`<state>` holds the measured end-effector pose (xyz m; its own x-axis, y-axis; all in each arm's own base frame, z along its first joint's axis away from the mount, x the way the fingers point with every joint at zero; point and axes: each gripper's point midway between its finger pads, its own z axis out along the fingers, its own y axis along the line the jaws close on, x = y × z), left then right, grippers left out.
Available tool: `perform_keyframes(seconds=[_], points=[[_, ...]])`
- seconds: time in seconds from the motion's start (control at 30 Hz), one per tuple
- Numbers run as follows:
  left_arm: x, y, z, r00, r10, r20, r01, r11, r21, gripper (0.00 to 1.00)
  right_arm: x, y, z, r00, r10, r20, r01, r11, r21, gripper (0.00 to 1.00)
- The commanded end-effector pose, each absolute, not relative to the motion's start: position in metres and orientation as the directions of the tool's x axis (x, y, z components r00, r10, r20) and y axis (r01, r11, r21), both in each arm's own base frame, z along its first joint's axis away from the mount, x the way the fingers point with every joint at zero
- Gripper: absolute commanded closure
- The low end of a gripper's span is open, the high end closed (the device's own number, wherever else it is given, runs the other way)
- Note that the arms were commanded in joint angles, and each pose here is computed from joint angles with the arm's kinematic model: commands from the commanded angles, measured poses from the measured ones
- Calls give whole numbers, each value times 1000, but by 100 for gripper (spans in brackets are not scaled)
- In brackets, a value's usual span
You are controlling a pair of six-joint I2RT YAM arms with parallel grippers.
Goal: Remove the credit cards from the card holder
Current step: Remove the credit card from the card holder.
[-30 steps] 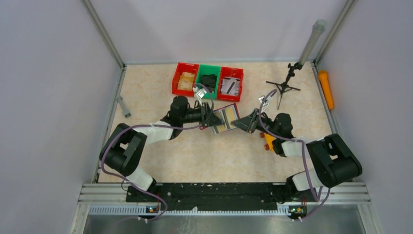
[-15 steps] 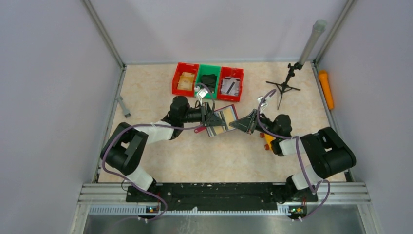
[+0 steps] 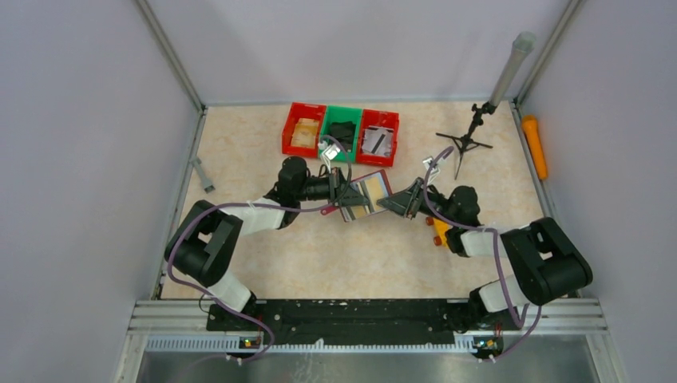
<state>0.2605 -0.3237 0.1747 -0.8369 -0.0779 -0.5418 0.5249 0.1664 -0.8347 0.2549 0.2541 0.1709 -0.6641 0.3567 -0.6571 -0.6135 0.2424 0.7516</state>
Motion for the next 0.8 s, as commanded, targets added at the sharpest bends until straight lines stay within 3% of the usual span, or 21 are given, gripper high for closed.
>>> perform_keyframes(seconds=[0.0,0.13,0.37,0.53,0.77], points=[[270,-322,179,-805,-100,-585,562,189,-806,100,264,243,187,-570,398,-718,-662,295,689,71],[271,-323,177,-809,-96,-580,556,196,-808,100,272,235,181,-569,420,-706,-624,338,704,80],[272,-322,176,-808,-95,-581,555,208,-806,100,274,227,183,-559,450,-696,-614,340,713,83],[273,-321,173,-809,-92,-580,551,224,-804,100,275,223,182,-558,463,-688,-604,342,720,100],[275,-322,170,-816,-89,-572,541,234,-808,100,276,216,184,-551,488,-677,-593,341,729,100]])
